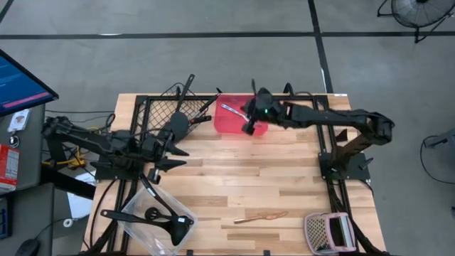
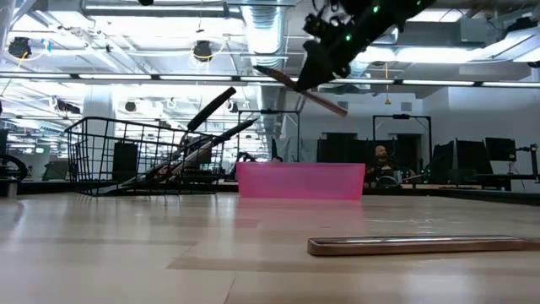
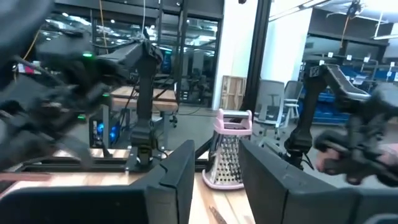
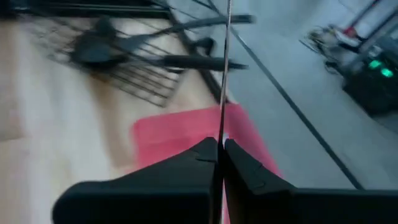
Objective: Pick & Place Kitchen Items
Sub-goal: Put the gold table knife into the red bin
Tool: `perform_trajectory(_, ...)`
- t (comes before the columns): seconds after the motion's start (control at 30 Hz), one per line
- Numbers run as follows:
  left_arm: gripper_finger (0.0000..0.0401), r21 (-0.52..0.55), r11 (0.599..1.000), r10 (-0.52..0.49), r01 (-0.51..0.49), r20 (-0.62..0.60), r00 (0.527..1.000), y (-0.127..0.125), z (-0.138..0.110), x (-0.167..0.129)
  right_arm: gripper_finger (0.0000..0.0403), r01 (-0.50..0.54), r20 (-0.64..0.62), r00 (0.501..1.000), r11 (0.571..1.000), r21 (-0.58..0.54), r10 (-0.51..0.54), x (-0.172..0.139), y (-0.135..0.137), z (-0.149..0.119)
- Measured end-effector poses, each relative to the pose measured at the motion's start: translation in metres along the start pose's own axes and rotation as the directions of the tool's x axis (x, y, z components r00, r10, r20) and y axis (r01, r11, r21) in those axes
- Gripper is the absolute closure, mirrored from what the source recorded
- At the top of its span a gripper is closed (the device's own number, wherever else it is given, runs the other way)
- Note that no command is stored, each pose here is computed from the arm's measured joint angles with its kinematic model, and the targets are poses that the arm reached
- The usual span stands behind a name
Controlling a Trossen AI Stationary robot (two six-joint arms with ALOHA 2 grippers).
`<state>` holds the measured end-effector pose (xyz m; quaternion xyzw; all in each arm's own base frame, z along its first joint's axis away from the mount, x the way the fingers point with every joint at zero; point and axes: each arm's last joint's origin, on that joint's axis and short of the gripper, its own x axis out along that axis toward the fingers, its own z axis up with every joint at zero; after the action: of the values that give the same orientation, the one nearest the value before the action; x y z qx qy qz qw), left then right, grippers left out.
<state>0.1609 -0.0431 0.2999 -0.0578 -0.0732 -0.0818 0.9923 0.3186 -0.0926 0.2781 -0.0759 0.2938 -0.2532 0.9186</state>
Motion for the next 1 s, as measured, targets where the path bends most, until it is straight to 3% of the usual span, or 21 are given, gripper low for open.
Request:
perform_trajectory(0.2,0.0288,-0.008,1.000,-0.017,0.016,-0.029,0.999,-0.003,-0.005,0.003,0.0403,0.072,-0.120,0.991,0.996,0.045,-0.066,0.042,-0.040,-0.027)
perform_trajectory(0.37,0.0288,-0.035,0.999,-0.028,0.027,-0.039,0.999,-0.006,-0.007,0.005,0.0403,0.032,-0.212,0.977,0.994,0.101,-0.010,0.074,-0.053,-0.053)
perform_trajectory(0.53,0.0289,-0.034,0.999,-0.028,0.027,-0.039,0.999,-0.006,-0.007,0.005,0.0403,0.015,-0.273,0.962,0.993,0.120,0.018,0.096,-0.056,-0.073)
perform_trajectory(0.8,0.0289,-0.027,1.000,0.010,-0.011,-0.036,0.999,-0.005,-0.007,0.005,0.0401,-0.057,-0.356,0.929,0.990,0.133,0.101,0.122,-0.037,-0.100)
perform_trajectory(1.0,0.0289,-0.023,0.996,0.081,-0.081,-0.029,0.996,-0.003,-0.006,0.005,0.0344,-0.057,-0.362,0.926,0.989,0.136,0.103,0.122,-0.034,-0.100)
